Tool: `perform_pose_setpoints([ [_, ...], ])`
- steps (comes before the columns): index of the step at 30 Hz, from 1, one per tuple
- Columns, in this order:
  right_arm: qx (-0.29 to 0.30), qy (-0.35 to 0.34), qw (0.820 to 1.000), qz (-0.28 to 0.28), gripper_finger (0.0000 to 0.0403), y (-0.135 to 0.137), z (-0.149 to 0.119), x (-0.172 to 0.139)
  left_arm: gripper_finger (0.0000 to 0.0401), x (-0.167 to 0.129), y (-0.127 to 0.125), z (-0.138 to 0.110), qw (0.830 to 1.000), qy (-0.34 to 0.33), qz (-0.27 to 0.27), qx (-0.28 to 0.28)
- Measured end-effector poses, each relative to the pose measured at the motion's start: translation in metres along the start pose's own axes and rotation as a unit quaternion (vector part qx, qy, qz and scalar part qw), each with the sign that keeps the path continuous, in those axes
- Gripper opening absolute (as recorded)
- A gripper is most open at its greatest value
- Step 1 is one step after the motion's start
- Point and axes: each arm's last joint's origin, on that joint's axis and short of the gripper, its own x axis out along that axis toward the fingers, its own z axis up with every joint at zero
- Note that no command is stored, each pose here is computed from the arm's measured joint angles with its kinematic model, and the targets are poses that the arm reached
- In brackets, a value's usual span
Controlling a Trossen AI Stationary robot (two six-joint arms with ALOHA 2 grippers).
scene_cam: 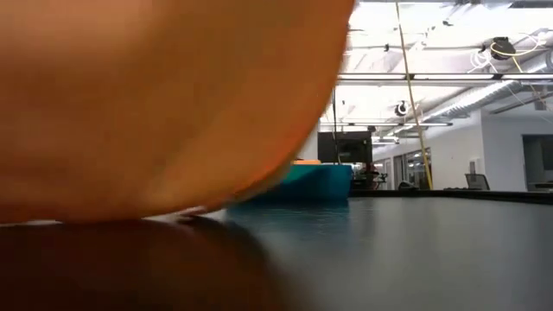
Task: Fold microfiber towels
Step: Fold the orange microfiber towel
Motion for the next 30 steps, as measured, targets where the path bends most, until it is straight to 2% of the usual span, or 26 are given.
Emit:
perform_pose_setpoints([
  [3, 0.0, -0.033, 0.999, -0.017, 0.0, 0.007, 0.016, -0.024, 0.0001, -0.019, 0.013, 0.004, 0.999, -0.033, 0.022, -0.029],
  [6, 0.014, -0.047, 0.999, -0.01, 0.0, 0.013, 0.022, -0.038, 0.0001, -0.028, 0.021, 0.007, 0.997, -0.047, 0.027, -0.061],
  [11, 0.047, -0.047, 0.998, 0.013, 0.0, 0.024, 0.021, -0.044, 0.0001, -0.027, 0.023, 0.008, 0.992, -0.047, 0.018, -0.118],
  [15, 0.05, -0.051, 0.997, 0.015, 0.0, 0.024, 0.023, -0.047, 0.0001, -0.027, 0.024, 0.006, 0.989, -0.047, 0.025, -0.135],
  [21, 0.068, -0.061, 0.994, -0.05, 0.0, 0.006, 0.032, -0.052, 0.0001, -0.032, 0.043, -0.008, 0.982, -0.044, 0.057, -0.172],
  [25, 0.084, -0.045, 0.992, -0.085, 0.0, -0.01, 0.032, -0.052, 0.0, -0.026, 0.059, -0.027, 0.976, -0.007, 0.082, -0.201],
  [27, 0.094, -0.021, 0.99, -0.101, 0.0, -0.018, 0.027, -0.048, 0.0, -0.017, 0.06, -0.037, 0.97, 0.027, 0.091, -0.224],
  [30, 0.111, 0.032, 0.985, -0.13, 0.0, -0.03, 0.014, -0.042, 0.0, -0.004, 0.06, -0.055, 0.967, 0.079, 0.092, -0.226],
])
